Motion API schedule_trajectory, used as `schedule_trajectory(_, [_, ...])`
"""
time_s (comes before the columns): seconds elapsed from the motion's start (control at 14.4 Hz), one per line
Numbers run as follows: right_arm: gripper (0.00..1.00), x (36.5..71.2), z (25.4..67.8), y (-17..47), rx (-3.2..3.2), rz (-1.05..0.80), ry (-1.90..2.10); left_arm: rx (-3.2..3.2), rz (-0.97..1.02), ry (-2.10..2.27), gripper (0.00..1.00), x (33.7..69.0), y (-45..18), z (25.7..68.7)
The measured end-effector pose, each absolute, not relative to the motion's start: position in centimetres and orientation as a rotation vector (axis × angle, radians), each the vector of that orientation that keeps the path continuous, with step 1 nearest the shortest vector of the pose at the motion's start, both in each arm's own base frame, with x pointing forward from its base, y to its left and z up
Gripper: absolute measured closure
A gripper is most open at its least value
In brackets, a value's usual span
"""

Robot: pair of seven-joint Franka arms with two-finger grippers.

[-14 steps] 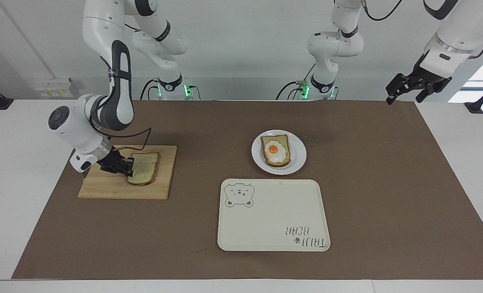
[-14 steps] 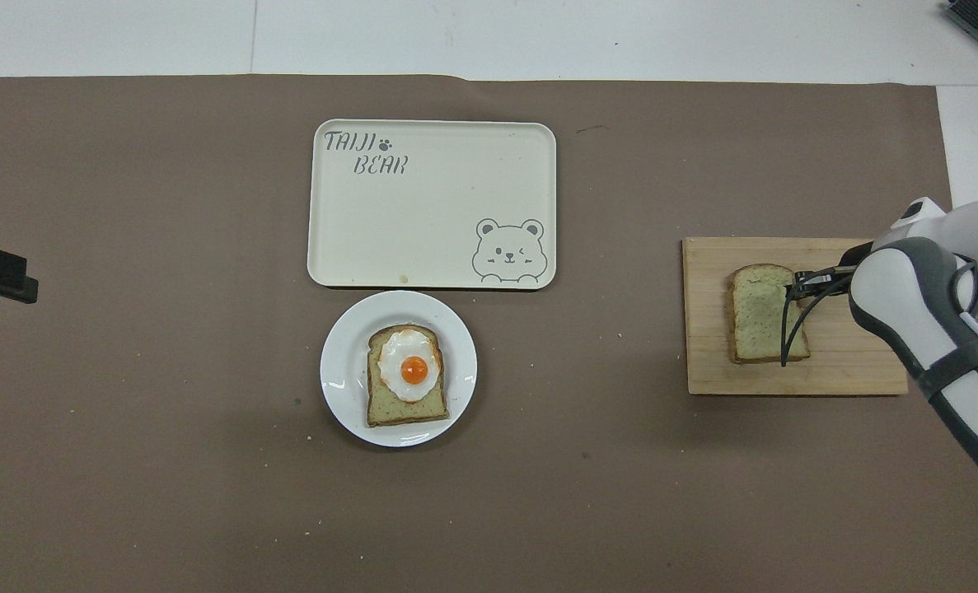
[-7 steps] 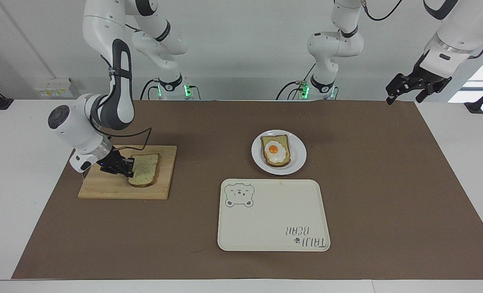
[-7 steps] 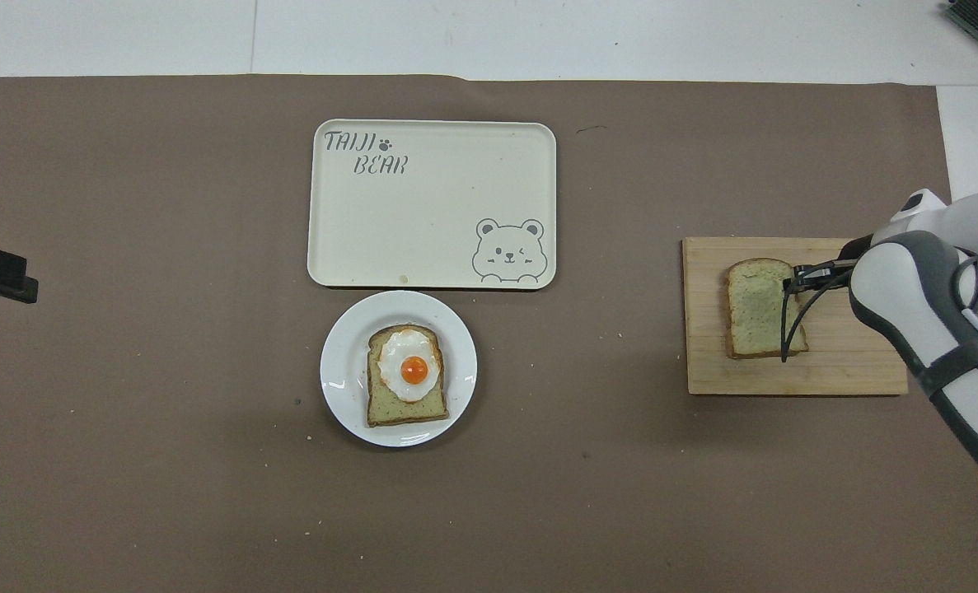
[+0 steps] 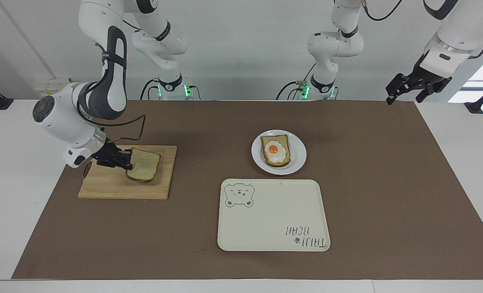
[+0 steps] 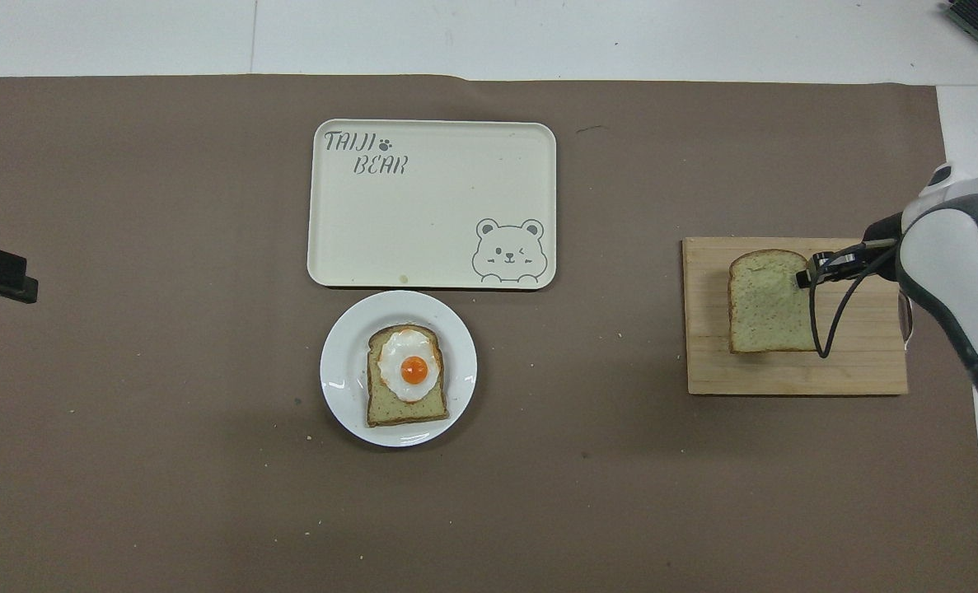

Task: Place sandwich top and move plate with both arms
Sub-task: 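Lower the right gripper and grasp the bread slice edge, then lift the bread slice and carry it over the egg toast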

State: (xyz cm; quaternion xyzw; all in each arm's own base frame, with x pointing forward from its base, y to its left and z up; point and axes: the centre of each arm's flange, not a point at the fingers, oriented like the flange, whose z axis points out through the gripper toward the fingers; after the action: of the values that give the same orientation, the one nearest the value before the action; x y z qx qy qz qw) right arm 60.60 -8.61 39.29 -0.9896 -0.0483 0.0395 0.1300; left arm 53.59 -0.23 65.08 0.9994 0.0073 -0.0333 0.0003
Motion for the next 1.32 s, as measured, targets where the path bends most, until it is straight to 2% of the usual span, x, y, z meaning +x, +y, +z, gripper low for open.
schedule_trajectory(0.28, [0.94, 60.7, 41.8, -7.9, -2.814, 0.146, -0.147, 3.139, -0.105, 0.023, 0.0, 53.6, -0.2, 65.1])
schedule_trajectory(0.77, [0.94, 60.1, 42.6, -4.4, -2.623, 0.243, -0.114, 3.139, -0.105, 0.023, 0.0, 53.6, -0.2, 65.1])
schedule_trajectory(1.32, [0.94, 59.8, 42.7, 9.2, -2.628, 0.354, -0.143, 3.139, -0.105, 0.023, 0.0, 53.6, -0.2, 65.1])
